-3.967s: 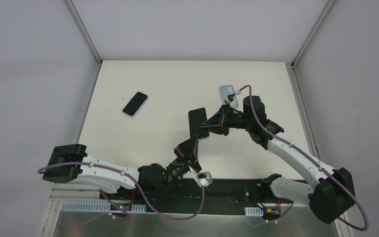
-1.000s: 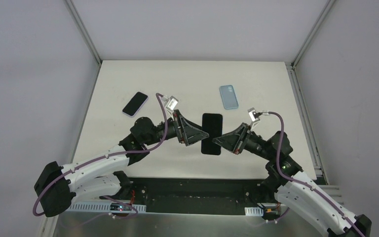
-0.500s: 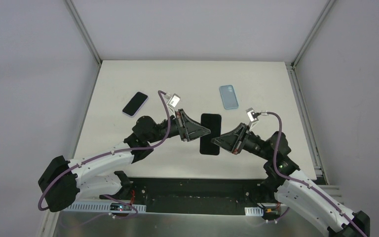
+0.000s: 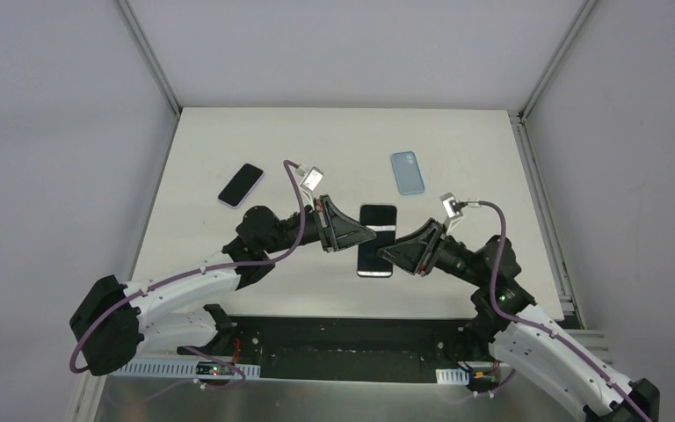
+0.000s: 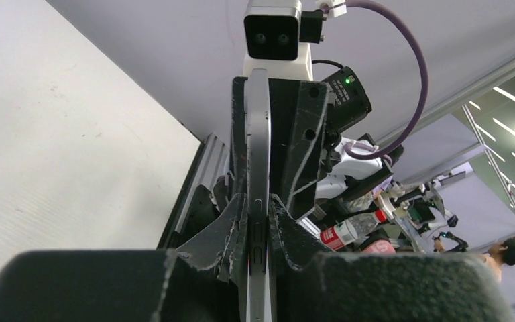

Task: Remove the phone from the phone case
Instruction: Place the phone at the center of the board.

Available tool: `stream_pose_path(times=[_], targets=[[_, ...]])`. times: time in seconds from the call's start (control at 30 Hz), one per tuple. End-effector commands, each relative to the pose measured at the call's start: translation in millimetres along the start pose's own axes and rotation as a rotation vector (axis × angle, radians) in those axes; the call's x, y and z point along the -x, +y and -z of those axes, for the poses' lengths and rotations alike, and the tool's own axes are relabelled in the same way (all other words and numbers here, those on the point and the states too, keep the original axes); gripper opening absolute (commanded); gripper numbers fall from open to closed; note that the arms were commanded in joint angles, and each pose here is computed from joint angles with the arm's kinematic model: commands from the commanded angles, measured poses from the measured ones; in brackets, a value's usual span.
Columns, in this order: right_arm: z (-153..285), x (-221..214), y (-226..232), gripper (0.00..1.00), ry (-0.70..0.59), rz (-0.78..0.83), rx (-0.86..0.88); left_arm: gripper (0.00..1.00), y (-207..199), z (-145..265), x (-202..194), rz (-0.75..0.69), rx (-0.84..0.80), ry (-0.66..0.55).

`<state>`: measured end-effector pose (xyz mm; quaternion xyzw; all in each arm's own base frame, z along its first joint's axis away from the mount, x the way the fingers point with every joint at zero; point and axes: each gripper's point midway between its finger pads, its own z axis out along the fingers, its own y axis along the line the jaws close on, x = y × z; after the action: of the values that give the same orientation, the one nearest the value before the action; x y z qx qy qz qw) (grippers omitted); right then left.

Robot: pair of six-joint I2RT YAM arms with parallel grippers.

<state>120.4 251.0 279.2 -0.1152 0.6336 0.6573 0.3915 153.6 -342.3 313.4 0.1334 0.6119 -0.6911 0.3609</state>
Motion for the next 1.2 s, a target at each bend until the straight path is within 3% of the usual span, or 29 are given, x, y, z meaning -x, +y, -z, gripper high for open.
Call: stream_pose_path(times=[0.0, 0.03, 0.13, 0.17, 0.27, 0.43, 0.57, 0.73, 0.97, 1.17], targets=[[2.0, 13.4, 18.1, 0.41, -0.043, 0.051, 0.042, 0.00, -26.1, -4.7, 19.1, -0.051, -0.084, -0.046], [3.3, 13.0, 15.9, 0.51, -0.042, 0.044, 0.024, 0.00, -26.2, -4.4, 19.6, -0.051, -0.084, -0.049], [6.7, 14.2, 7.1, 0.94, -0.044, 0.010, -0.056, 0.00, -23.7, -2.5, 22.4, -0.053, -0.072, -0.064], [8.5, 15.4, 4.5, 0.99, -0.042, 0.000, -0.092, 0.00, -22.1, -1.0, 25.2, -0.045, -0.065, -0.075], [19.7, 13.4, -1.6, 1.00, -0.015, -0.023, -0.200, 0.00, -11.7, 8.5, 41.2, -0.028, -0.028, -0.123], [46.2, 21.2, -30.2, 1.00, -0.123, -0.023, -0.389, 0.00, 36.0, 29.2, 66.4, -0.006, 0.191, -0.168], [69.6, 28.0, -74.2, 1.00, -0.258, -0.062, -0.597, 0.00, 96.1, 46.4, 77.0, -0.044, 0.521, -0.086], [75.6, 15.5, -108.1, 1.00, -0.234, -0.101, -0.740, 0.00, 161.7, 46.9, 93.9, -0.011, 0.762, 0.030], [79.0, -8.1, -130.5, 0.99, -0.114, -0.146, -0.861, 0.00, 236.4, 10.5, 131.6, 0.076, 0.853, 0.095], [84.0, -17.3, -136.9, 0.99, -0.100, -0.160, -0.874, 0.00, 284.6, -16.1, 135.7, 0.127, 0.857, 0.124]])
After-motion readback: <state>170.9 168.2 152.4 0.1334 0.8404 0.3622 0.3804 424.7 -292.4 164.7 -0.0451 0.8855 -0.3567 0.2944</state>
